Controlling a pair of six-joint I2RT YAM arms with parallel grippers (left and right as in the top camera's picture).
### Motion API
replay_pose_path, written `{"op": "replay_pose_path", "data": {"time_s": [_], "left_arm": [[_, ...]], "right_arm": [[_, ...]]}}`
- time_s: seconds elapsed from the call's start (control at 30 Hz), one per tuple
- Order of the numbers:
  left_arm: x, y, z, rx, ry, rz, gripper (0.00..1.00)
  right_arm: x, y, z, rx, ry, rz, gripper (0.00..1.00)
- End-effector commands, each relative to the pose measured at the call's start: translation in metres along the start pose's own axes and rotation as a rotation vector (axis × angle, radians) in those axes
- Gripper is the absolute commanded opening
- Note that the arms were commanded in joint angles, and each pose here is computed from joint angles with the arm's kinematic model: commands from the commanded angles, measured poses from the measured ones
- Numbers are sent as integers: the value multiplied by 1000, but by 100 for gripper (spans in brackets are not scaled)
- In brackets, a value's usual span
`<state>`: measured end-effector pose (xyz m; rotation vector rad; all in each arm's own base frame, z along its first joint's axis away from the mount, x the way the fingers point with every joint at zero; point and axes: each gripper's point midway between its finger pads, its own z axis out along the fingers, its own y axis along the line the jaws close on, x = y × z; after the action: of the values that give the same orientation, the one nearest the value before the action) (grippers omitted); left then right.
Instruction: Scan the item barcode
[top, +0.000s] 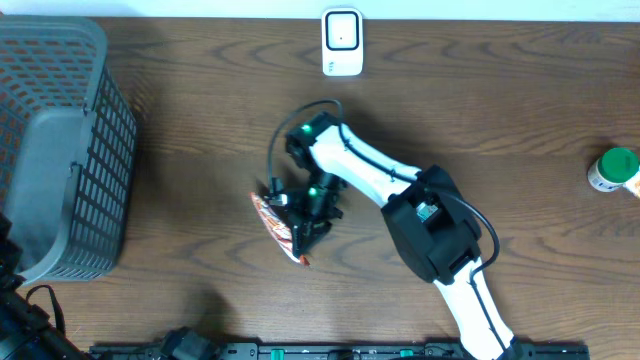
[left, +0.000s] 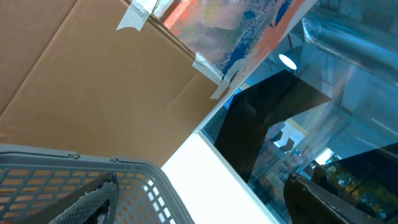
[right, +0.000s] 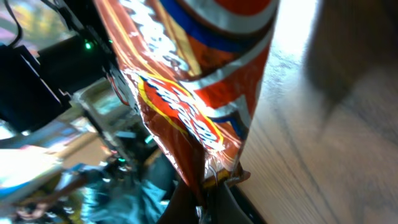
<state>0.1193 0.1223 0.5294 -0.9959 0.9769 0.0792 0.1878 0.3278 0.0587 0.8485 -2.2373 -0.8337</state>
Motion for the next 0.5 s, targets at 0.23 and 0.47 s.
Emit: {"op": "replay_pose_path", "data": {"time_s": [0.23,0.47], "left_arm": [[-1,5,-1,-15,-4,8,85],[-1,5,-1,-15,-4,8,85]], "right_arm": [[13,-12,15,-144,-10,44,1],[9,-17,16,-125,-23,45,1]]}}
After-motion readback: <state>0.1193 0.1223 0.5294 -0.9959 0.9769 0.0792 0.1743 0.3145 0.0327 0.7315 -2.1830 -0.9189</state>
